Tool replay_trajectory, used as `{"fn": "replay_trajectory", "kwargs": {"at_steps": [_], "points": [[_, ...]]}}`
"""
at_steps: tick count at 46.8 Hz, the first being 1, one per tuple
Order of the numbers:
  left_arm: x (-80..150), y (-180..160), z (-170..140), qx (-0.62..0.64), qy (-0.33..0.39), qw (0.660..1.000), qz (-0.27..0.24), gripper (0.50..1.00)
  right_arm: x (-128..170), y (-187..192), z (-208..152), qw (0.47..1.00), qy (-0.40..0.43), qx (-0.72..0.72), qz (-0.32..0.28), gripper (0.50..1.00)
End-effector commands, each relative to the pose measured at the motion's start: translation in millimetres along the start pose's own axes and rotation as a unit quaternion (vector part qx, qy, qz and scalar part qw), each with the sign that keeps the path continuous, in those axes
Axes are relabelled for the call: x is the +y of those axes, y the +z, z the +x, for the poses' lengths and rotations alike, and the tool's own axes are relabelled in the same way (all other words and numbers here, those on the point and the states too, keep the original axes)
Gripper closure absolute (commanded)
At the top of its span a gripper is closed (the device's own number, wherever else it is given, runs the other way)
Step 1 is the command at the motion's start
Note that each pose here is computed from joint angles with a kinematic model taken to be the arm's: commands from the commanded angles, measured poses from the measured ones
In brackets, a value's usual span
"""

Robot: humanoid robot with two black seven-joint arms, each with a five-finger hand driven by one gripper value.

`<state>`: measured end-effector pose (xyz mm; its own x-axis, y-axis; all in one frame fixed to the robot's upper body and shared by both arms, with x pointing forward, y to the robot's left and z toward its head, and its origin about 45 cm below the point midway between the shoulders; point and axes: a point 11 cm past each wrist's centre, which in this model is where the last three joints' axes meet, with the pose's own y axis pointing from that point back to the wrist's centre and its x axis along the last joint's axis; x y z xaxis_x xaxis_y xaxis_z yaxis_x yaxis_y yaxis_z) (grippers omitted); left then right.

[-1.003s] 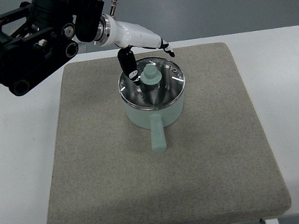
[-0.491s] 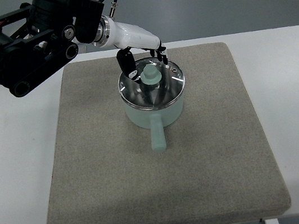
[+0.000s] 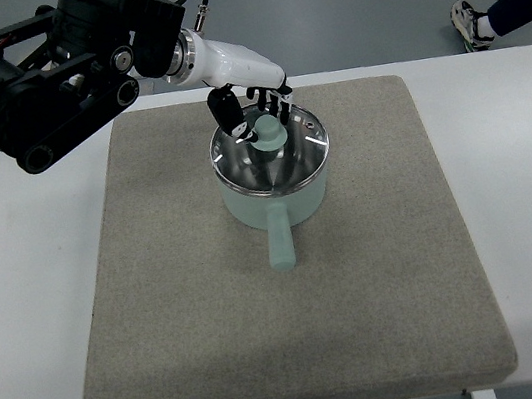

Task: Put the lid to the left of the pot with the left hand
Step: 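Close the left hand's fingers around the green lid knob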

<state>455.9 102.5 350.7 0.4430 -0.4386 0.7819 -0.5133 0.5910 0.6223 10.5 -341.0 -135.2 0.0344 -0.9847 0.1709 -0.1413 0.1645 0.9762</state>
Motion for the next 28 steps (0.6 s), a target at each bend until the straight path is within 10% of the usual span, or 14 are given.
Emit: {"fn": "replay_trajectory", "kwargs": {"at_steps": [1,7,28], "points": [[0,0,0,-0.002,0.000,1.000,0.000,0.883,0,1,0,1.000,0.000,0.000,-0.001,0.579],[0,-1,0,-0.010,-0.002,1.000,0.006,1.000,0,0,0,1.000,0.000,0.000,0.000,0.579],[1,9,3,-0.023,0.001,1.000,-0.005,1.000,0,0,0,1.000,0.000,0.000,0.000,0.579]]}}
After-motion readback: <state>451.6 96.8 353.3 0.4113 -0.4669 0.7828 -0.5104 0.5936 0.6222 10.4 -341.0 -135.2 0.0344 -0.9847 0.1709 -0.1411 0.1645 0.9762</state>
